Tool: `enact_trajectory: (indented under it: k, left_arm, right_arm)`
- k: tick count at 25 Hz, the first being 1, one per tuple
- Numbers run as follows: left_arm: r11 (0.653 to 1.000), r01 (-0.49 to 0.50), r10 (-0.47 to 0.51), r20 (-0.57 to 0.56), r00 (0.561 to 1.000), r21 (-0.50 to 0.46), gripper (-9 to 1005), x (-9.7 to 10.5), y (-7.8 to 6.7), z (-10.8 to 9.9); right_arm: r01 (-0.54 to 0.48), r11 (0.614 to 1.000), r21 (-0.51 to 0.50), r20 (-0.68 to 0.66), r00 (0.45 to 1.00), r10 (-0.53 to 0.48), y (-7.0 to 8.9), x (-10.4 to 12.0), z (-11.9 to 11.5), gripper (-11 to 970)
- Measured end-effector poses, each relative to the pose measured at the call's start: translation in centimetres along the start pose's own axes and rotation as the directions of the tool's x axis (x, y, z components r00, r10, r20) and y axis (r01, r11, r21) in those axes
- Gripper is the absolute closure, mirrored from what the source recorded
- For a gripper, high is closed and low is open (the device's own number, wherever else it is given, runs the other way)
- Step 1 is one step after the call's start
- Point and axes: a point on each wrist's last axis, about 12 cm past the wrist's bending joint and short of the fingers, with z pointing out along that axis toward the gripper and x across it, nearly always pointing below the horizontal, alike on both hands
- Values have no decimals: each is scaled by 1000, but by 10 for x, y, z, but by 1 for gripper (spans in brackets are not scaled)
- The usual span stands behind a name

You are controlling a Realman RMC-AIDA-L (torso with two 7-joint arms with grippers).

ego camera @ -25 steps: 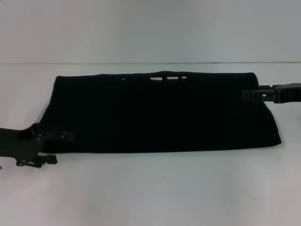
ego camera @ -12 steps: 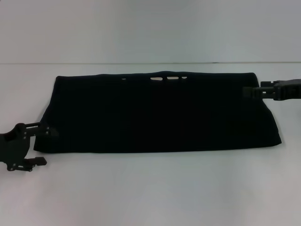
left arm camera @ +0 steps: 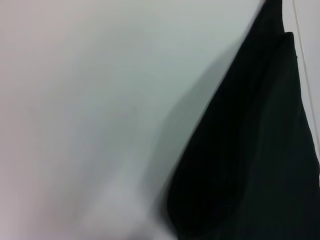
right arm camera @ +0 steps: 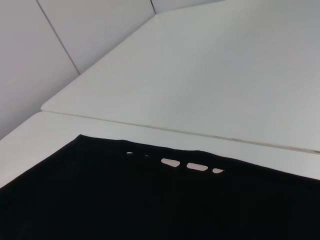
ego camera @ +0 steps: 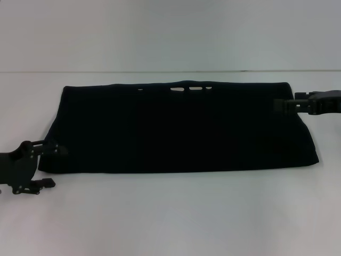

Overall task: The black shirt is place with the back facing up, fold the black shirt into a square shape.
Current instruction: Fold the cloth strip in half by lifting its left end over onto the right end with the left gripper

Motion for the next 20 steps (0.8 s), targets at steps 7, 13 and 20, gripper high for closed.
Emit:
enact_trajectory:
  k: [7,13,20]
  left_arm:
    - [1000,3,-3,24,1000,-4,90,-2,2,3]
    - [1000,-10,10,51,999,1,90,-5,-1,4]
    - [1000,-12,13,80,997,-11,90,-9,0,5]
  right_arm:
    - [-1,1000,1,2,1000,1,0,0,0,32]
    - [-2,1000,2,4,1000,2,0,0,0,33]
    - [-8,1000,1,13,1000,8,-1,1,-1,33]
